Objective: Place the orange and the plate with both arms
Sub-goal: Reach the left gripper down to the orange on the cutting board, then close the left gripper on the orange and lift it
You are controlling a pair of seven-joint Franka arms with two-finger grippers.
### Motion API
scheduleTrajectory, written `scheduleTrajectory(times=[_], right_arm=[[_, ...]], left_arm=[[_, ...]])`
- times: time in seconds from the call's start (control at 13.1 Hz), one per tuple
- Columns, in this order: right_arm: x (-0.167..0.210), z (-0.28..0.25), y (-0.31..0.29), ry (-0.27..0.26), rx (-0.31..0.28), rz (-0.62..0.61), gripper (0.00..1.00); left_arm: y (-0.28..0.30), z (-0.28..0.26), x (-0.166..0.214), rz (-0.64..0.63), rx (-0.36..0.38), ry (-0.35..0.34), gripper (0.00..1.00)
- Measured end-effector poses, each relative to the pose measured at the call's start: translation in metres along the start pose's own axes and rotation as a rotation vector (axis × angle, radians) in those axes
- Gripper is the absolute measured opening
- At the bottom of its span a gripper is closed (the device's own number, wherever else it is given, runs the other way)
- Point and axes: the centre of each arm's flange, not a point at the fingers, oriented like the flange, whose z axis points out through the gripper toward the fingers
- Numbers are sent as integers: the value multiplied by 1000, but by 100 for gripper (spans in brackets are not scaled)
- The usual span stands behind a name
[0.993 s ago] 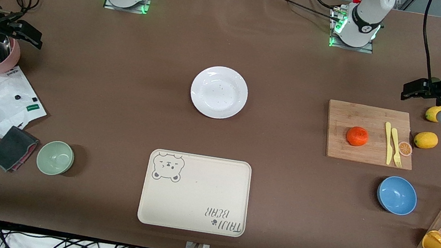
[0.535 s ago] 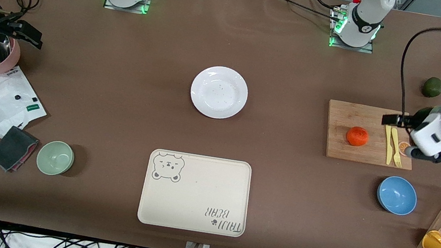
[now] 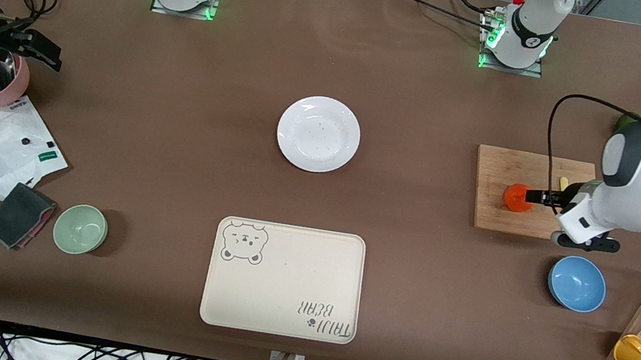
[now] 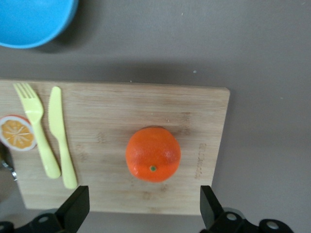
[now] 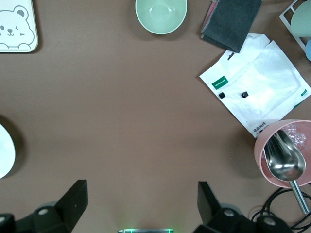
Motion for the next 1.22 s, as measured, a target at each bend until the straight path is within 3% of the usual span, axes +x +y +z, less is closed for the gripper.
scheduleTrajectory(times=[0.53,0.61,0.69,0.76,0.84,0.99,1.22], right_arm=[[0,0,0,-1,0,0,100],[0,0,0,-1,0,0,100],[0,0,0,-1,0,0,100],[0,0,0,-1,0,0,100],[0,0,0,-1,0,0,100],[0,0,0,-1,0,0,100],[0,0,0,-1,0,1,100]], left_arm=[[4,99,-9,8,-1,38,100],[4,106,-9,9,-2,48,94],[5,109,-8,10,-2,52,93],[6,109,-8,12,-1,56,82],[7,106,-7,14,-1,61,80],[16,102,-6,30,-4,67,80],[74,75,-1,43,-21,83,80]])
